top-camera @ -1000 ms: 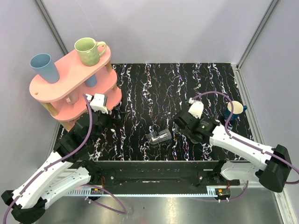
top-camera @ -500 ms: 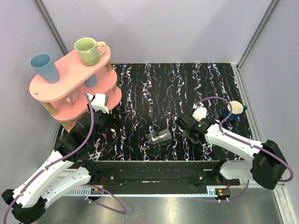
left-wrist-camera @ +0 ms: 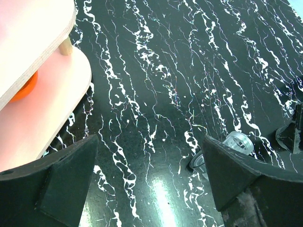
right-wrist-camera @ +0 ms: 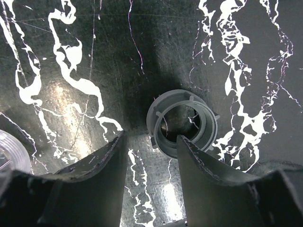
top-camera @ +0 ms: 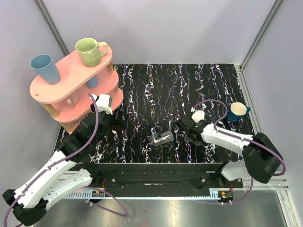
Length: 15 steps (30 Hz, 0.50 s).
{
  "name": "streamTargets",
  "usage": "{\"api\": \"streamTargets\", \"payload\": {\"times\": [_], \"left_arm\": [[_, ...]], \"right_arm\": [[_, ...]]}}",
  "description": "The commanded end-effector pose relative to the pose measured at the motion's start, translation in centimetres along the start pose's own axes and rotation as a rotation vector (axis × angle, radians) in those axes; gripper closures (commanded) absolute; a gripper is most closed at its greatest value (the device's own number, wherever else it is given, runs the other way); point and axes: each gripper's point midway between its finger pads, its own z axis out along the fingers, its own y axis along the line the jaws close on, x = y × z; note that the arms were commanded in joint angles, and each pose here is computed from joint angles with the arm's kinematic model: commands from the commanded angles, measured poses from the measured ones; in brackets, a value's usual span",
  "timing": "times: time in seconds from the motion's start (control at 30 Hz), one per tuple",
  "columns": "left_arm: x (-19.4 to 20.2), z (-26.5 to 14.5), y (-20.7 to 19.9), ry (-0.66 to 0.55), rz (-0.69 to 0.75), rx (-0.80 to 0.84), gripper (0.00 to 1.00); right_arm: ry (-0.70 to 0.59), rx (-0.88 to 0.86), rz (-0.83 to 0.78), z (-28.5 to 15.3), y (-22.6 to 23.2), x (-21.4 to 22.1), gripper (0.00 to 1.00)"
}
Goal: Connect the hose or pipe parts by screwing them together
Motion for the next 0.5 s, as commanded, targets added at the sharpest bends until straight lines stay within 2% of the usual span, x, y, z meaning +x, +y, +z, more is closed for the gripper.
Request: {"api": "streamTargets", "payload": {"times": [0.0,0.13,0.2,0.33,0.43,0.47], "left_arm": [[-0.8,0.1,-0.8,-0.01,0.007,0.032,0.05],[-0.3,0.5,-0.9,0.019,0.02,0.029,0.06],[-0.3,0.5,-0.9,0.021,0.02,0.027,0.06],[-0.2,0.5,-0.8,0.025,0.018,0.019,0.06],[-0.2,0.5,-0.7,0.023,0.01,0.008,0.06],[-0.1,0.6,-0.5,0.029,0.008,-0.002,0.05]], "right_arm": [[-0.003,-0.004,0.006,0.8,0.4,0.0,0.47],[0.008,-0.003,-0.004,1.1,0.5,0.2,0.55],[0.015,-0.02,-0.011,1.1,0.7,0.4,0.65],[0.01,-0.063,-0.075,0.8,1.5,0.0,0.79],[0.01,-0.117,-0.13,0.2,2.8,-0.8,0.97],[0.028,-0.149,-0.16,-0.1,3.3,-0.7,1.0]]}}
